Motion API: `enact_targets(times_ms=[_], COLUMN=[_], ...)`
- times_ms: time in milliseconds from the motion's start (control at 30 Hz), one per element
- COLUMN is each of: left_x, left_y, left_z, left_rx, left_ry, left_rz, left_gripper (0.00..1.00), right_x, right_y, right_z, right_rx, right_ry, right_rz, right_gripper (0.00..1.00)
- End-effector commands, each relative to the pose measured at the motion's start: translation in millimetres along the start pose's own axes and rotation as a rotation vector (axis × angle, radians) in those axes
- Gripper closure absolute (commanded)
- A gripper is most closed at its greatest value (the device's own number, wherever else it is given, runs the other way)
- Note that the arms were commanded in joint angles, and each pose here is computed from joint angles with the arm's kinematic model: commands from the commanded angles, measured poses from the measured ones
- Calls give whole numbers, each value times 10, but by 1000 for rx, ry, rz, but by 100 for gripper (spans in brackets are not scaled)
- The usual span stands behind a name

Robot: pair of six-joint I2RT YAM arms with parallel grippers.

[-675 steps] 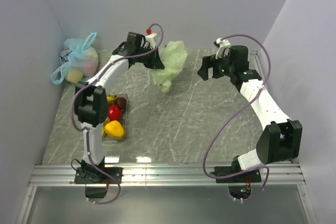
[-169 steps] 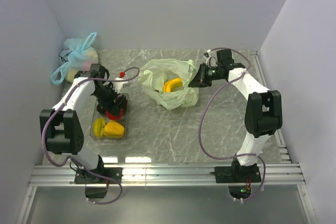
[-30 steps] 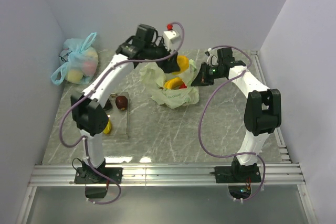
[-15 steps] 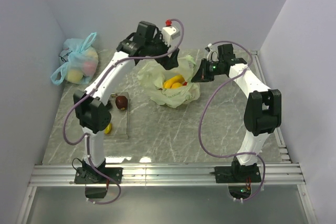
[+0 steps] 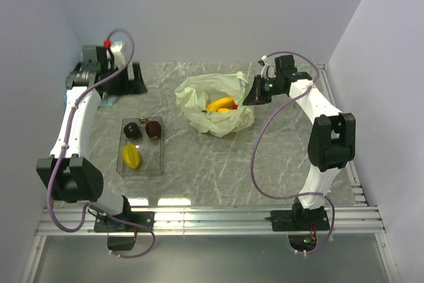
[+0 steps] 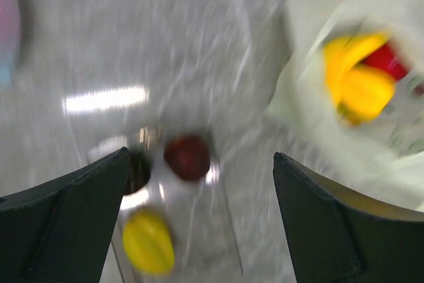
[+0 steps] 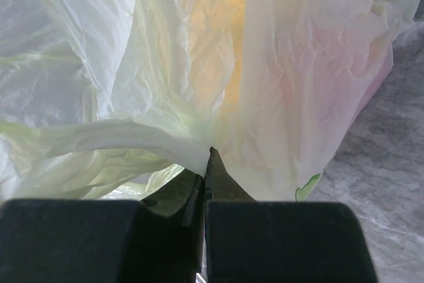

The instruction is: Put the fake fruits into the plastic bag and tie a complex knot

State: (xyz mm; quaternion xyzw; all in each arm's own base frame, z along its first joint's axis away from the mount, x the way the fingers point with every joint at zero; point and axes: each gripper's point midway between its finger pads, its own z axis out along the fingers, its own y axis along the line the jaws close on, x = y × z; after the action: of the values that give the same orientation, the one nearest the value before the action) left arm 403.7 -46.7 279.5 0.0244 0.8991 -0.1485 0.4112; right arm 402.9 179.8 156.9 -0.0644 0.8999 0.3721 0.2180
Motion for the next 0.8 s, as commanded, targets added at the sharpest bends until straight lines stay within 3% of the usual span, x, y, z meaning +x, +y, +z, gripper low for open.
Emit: enact_targets(times_ms=[0,133,200,400,500,567,767], left_x=[794,1393,1534,1648,1762,2044,2319], left_y=[260,329,323,454,558,500,565], left_z=[-195,-305,-330,-203,-123,-84,-135], left_rx=[-82,-127,-144,-241,-316,-304,-373], left_ry=[203,314,299,335,388,492,497], left_rz=[-91,-142,-173,-238,-313,-375,-417], left_gripper=[6,7,6,16,13,12,16], right_x=[-79,-76,-69,-59,-86,-98,-96], right_y=[56,55,47,54,59,58,46], right_z=[-30,-37,-40,-51,-67,-81,-105], right_rx=[-1,0,2,4,10,15,27], right_ry=[-1,5,9,18,10,7,-4], right_rz=[-46,-55,-52,-44,-53,-53,-55], right_gripper=[100,100,100,100,100,100,100])
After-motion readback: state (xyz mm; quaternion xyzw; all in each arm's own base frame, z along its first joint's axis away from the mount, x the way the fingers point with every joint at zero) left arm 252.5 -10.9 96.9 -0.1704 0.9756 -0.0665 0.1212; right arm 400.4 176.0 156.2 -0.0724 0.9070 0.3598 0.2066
